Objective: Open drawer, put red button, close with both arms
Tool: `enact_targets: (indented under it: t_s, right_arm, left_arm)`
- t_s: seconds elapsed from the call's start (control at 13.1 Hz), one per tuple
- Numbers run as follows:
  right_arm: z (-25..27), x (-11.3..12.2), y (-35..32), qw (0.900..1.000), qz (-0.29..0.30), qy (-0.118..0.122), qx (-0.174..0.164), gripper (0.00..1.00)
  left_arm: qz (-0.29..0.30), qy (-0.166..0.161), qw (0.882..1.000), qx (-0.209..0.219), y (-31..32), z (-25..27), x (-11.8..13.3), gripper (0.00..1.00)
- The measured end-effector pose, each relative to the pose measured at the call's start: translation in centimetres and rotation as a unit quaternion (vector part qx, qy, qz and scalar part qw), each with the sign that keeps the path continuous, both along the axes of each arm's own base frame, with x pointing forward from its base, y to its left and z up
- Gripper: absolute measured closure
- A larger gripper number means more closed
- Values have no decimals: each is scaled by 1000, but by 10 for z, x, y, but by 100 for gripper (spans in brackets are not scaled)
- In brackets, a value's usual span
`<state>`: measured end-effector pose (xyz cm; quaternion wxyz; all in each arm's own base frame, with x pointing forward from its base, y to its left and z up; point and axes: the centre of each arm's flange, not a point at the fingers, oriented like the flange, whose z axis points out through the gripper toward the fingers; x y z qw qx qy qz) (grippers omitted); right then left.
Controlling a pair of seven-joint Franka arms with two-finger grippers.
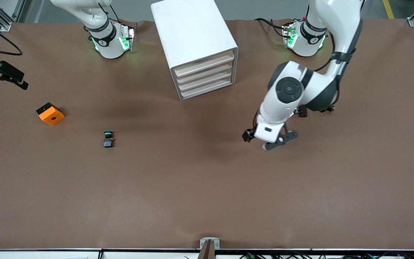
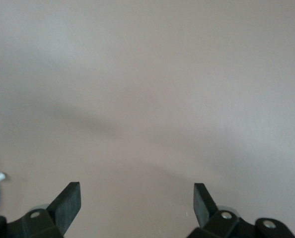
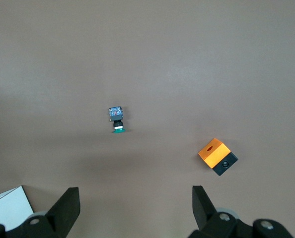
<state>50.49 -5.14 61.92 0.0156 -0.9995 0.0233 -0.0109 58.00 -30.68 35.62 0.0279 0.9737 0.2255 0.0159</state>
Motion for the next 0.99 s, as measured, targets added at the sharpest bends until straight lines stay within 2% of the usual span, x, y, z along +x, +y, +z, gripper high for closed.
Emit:
enact_targets:
  t_s: [0.23, 0.53, 0.76, 0.99]
  right_arm:
    - [-8, 4, 1, 1000, 2, 7, 0, 0]
    - [-9, 5, 2, 1000, 4, 11, 0, 0]
    - [-9, 5, 4, 1000, 6, 12, 0, 0]
    - [-9, 5, 5, 1000, 7, 12, 0, 0]
  left_arm:
    - [36, -13, 999, 2, 48, 48, 32, 0]
    - [38, -19, 999, 6, 107, 90, 60, 0]
    - [27, -17, 999, 11, 143, 124, 66, 0]
    - [8, -4, 1000, 21, 177, 163, 61, 0]
